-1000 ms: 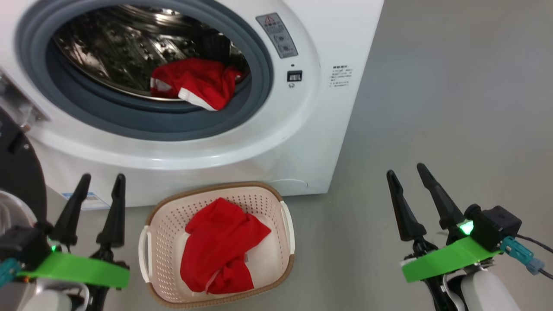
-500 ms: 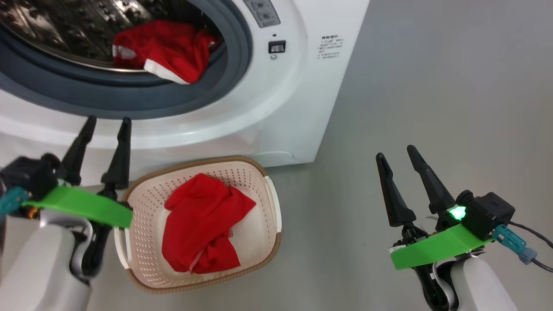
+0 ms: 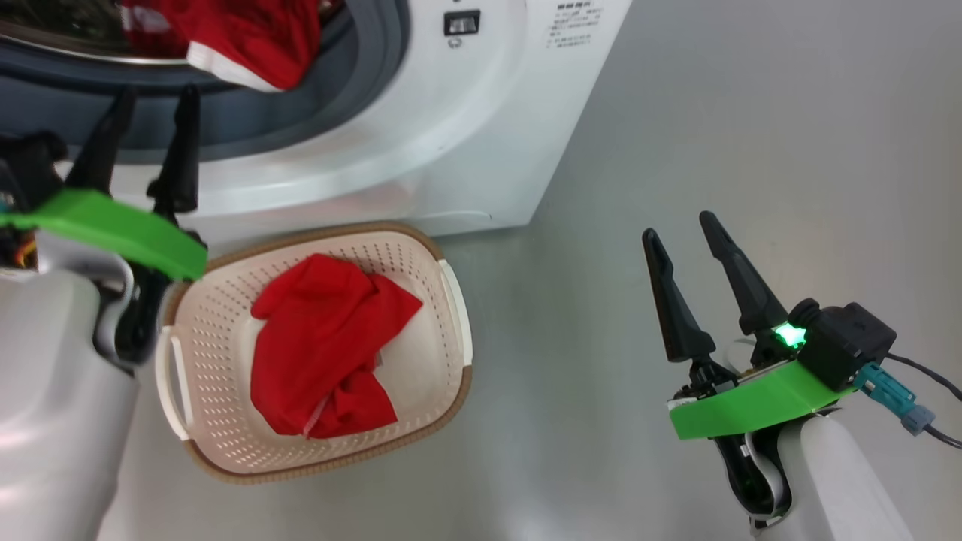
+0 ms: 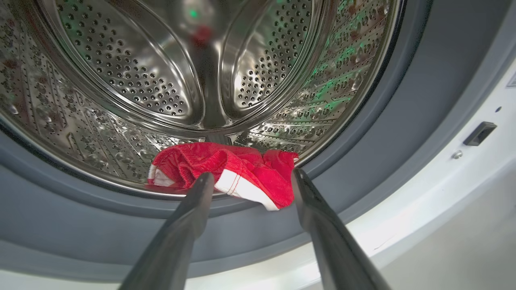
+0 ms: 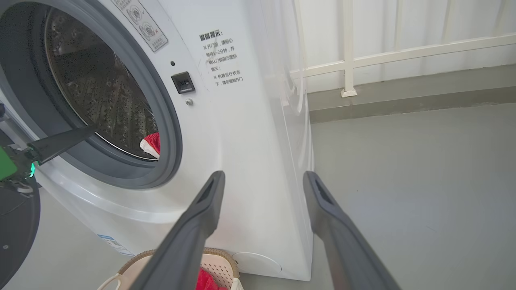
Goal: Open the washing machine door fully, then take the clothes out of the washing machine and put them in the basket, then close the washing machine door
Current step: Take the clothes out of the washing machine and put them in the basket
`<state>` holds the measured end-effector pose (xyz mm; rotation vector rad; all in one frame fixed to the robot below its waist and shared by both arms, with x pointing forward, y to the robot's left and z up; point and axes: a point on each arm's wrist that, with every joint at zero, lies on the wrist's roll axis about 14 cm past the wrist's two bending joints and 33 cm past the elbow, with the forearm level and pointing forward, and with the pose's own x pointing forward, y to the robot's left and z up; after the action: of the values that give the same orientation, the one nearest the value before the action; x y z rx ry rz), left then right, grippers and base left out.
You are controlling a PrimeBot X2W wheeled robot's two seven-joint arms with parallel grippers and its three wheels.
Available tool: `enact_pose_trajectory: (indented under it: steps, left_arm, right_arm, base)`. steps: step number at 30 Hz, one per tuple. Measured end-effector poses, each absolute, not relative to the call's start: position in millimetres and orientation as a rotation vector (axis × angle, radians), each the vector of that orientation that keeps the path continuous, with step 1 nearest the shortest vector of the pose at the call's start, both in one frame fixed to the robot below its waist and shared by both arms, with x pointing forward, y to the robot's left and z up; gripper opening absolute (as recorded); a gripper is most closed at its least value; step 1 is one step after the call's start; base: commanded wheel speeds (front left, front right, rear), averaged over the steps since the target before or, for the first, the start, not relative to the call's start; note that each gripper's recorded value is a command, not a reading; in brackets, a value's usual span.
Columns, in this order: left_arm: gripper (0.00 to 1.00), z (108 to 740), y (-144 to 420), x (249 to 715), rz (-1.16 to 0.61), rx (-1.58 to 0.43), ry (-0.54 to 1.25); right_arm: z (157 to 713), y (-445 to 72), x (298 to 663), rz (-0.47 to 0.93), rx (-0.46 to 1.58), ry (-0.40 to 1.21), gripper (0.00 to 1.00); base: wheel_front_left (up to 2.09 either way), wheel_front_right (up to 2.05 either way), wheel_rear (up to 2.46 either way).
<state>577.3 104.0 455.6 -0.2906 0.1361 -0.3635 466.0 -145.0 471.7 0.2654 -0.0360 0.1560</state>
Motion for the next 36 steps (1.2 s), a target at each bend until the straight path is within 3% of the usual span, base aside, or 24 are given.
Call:
enact_pose_trajectory:
  steps: [23, 36]
  left_arm:
    - [1.00, 413.8, 85.4, 666.1, -0.348, -0.370, 0.341]
    - [1.00, 377.3, 78.8, 678.9, -0.331, -0.350, 0.488]
  right_arm:
    - [439.8, -159.3, 482.7, 0.120, 0.256, 0.016, 1.00]
    - [428.7, -169.5, 480.8, 0.093, 0.240, 0.041, 1.00]
  base:
    - [0.00, 0.00, 0.00]
    - [0.00, 0.00, 0.00]
